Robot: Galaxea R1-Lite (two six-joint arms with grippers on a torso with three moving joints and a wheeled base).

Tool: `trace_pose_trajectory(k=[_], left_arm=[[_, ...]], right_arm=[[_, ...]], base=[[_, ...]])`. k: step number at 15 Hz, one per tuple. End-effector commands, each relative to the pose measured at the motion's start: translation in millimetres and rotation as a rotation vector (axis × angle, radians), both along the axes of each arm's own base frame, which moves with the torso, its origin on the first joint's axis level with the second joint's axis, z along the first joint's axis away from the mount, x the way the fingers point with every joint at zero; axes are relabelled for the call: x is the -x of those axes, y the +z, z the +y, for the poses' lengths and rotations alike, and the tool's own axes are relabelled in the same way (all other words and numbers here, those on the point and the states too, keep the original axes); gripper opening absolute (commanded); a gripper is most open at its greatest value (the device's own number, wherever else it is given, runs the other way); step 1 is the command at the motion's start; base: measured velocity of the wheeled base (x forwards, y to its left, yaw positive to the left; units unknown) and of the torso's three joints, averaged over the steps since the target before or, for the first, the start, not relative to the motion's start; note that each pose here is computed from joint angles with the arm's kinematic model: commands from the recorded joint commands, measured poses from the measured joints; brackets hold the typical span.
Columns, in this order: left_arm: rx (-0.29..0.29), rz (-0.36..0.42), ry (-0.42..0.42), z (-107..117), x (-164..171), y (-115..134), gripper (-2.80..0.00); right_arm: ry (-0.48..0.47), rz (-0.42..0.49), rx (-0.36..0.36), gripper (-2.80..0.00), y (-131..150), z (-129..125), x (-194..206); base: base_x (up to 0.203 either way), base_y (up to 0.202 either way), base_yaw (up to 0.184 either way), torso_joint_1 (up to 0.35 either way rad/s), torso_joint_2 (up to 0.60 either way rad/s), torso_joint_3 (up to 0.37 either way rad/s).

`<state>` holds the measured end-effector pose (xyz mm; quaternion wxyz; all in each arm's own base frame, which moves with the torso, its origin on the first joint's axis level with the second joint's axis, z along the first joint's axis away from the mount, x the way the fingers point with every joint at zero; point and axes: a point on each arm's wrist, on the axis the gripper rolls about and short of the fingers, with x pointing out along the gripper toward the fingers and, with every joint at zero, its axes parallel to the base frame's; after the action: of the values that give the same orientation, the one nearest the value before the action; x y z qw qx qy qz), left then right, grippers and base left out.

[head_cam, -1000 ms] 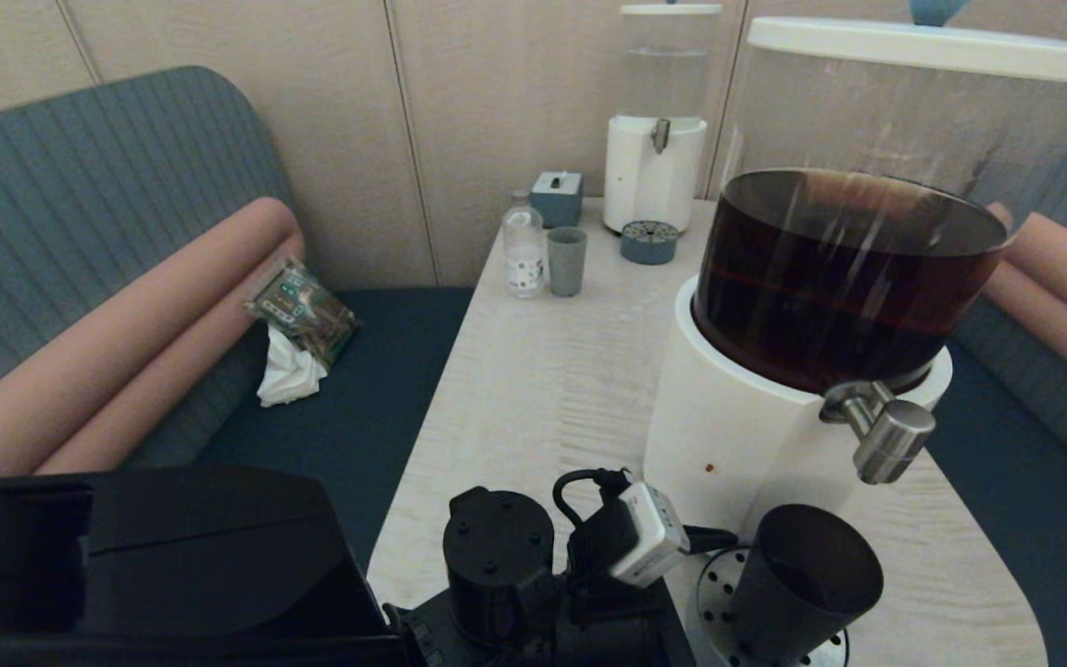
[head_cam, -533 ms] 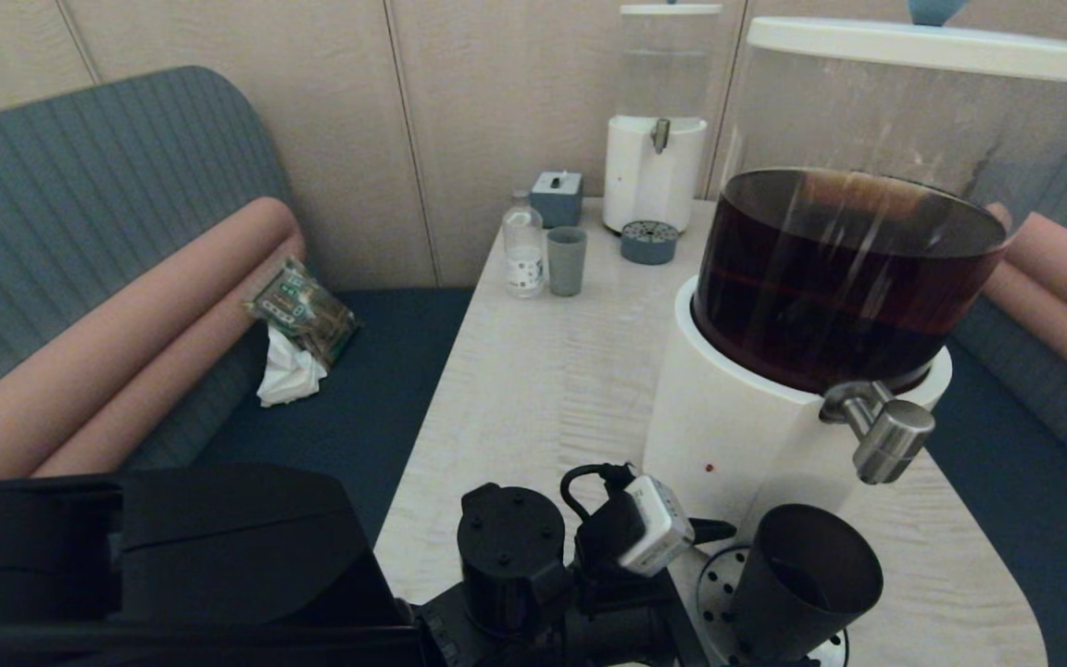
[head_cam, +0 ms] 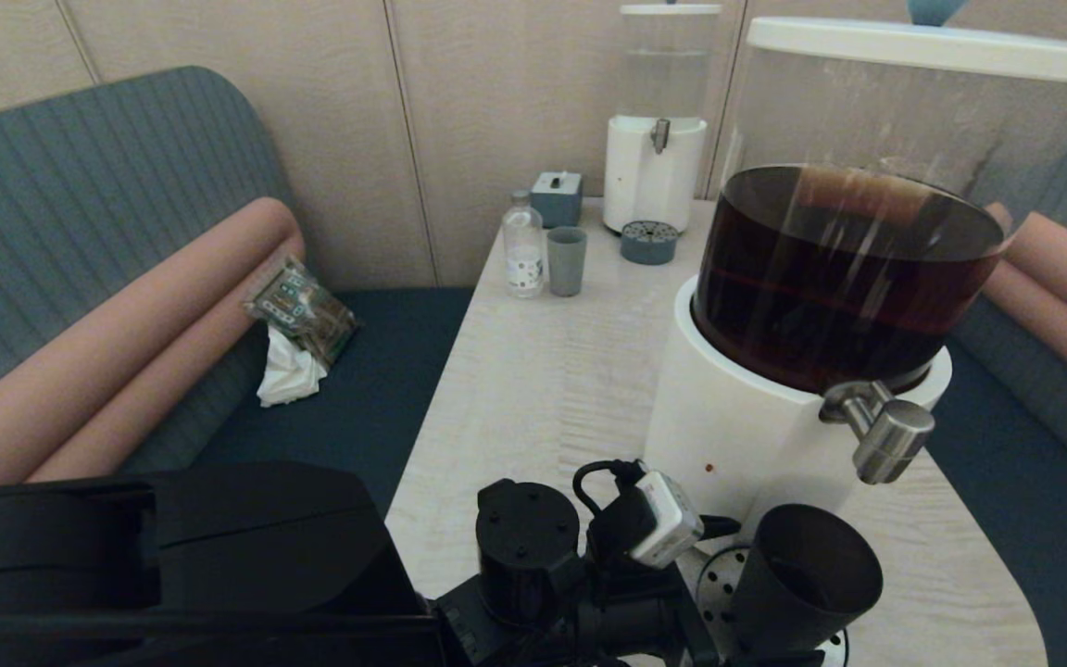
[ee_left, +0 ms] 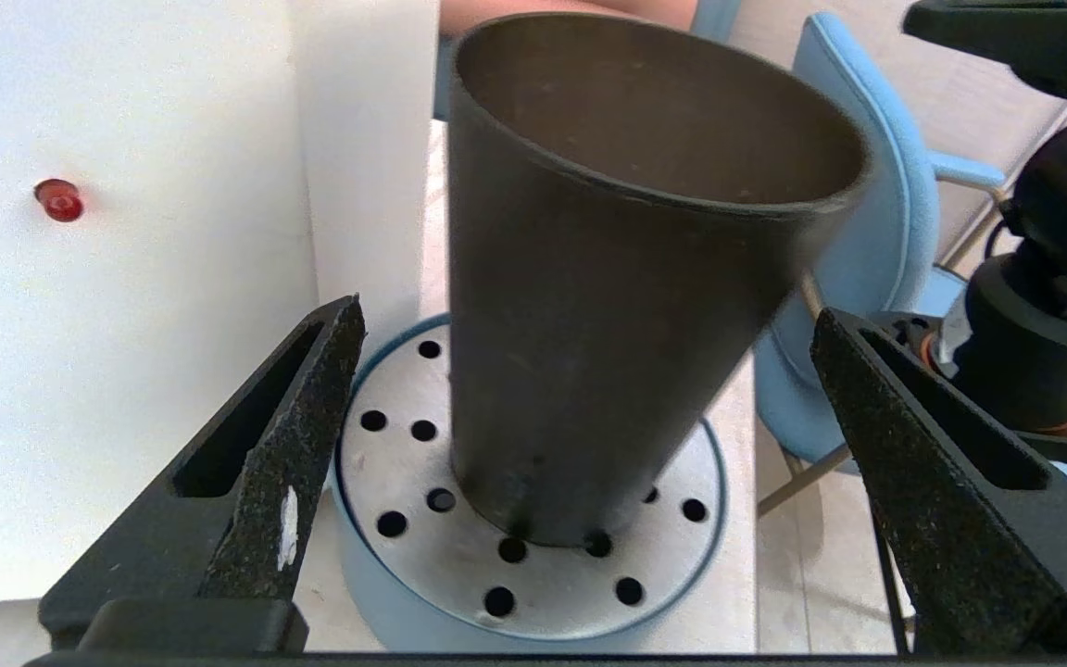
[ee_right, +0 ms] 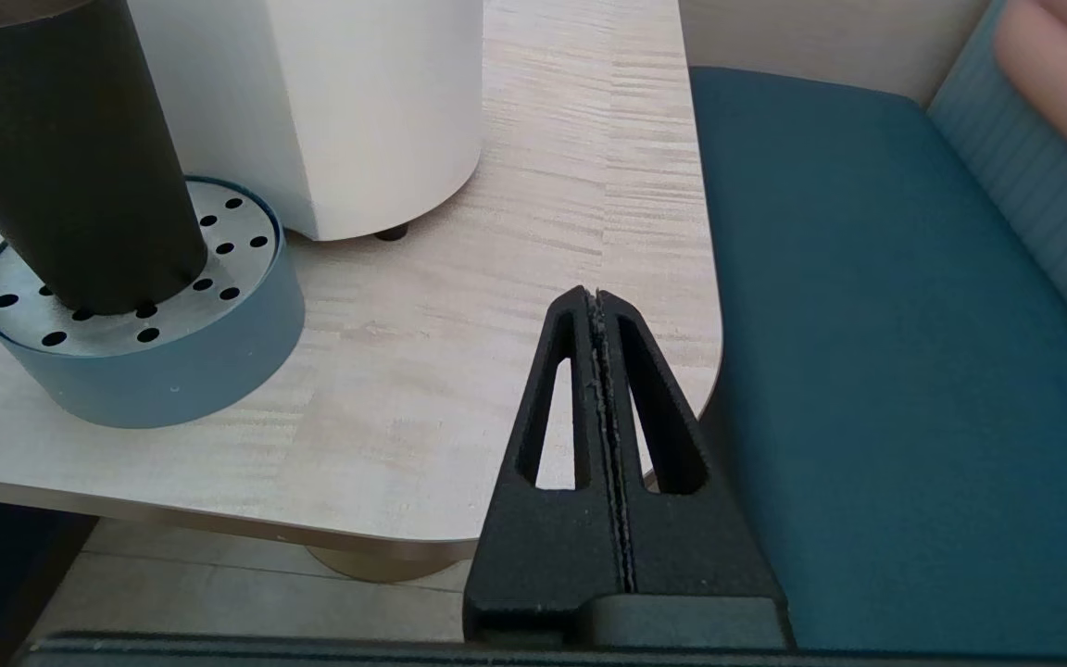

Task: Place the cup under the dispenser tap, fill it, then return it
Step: Place the cup next to the water dispenser

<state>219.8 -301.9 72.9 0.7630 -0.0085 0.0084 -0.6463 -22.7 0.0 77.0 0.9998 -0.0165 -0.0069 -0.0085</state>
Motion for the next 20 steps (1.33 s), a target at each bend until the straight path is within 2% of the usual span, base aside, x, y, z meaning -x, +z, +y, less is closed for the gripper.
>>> trace_pose_trajectory(k=[1,20], left_arm=[[0.008,-0.006,-0.003,-3,-2,0,0.00],[0.028,-0.016,-0.006,-16,-12,-3,0.00]], right_arm=[[0.000,0.003,0.001,-2.80,-1,0,0],[0.000,0.003,0.001,-2.80,-1,0,0]], base=[[0.000,0.000,0.000,0.000,0.00,0.000],[0.000,0.000,0.000,0.000,0.00,0.000]])
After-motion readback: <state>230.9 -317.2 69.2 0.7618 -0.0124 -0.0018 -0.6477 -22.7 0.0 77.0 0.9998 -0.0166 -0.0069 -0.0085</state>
